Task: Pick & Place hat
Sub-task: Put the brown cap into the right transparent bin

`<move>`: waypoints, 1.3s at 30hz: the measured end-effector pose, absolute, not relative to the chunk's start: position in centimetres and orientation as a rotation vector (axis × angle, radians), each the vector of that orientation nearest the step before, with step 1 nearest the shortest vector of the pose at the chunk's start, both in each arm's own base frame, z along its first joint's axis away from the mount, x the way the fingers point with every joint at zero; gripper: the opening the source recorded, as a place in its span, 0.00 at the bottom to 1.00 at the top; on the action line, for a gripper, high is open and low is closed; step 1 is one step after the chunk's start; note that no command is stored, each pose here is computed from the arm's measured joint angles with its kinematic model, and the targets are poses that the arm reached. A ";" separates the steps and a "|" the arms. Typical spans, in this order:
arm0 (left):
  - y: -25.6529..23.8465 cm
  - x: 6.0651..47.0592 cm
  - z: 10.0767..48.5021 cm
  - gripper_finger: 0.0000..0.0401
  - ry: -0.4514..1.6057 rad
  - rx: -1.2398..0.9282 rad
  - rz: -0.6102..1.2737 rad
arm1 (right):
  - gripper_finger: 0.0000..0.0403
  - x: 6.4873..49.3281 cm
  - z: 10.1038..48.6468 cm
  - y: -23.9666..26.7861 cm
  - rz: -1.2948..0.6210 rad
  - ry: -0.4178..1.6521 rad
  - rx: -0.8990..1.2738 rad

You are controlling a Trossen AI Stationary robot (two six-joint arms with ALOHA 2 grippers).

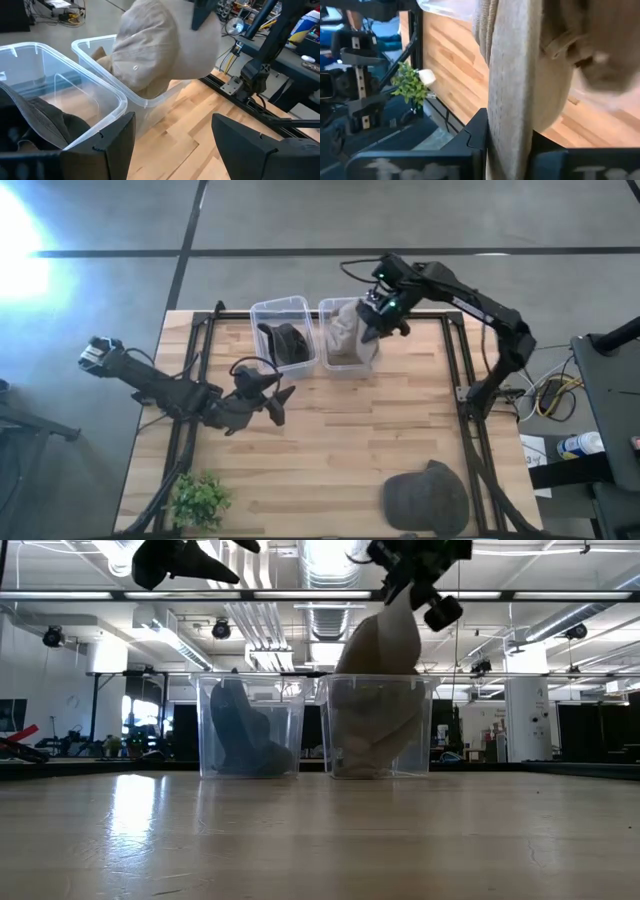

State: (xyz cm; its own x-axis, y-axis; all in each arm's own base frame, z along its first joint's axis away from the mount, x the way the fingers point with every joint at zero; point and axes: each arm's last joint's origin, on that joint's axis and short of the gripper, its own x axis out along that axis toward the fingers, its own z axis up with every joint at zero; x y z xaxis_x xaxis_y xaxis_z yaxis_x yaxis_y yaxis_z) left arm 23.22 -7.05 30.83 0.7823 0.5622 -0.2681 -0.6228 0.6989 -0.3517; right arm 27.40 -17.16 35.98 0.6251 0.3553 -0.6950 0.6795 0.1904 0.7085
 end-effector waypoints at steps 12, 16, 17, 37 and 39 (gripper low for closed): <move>-6.7 23.4 30.8 0.63 0.115 -0.567 0.668 | 0.08 32.2 28.9 -22.2 -0.165 1.144 1.514; -6.7 23.4 30.8 0.63 0.110 -0.582 0.670 | 0.08 32.9 27.8 -23.9 -0.180 1.147 1.509; -6.7 23.4 30.8 0.63 0.110 -0.582 0.670 | 0.08 33.0 27.8 -24.1 -0.184 1.143 1.504; -6.5 23.3 30.9 0.63 0.100 -0.509 0.712 | 0.08 28.1 31.4 -26.1 -0.609 1.193 1.402; -6.5 23.3 30.9 0.63 0.099 -0.509 0.712 | 0.08 28.0 31.4 -26.1 -0.661 1.205 1.362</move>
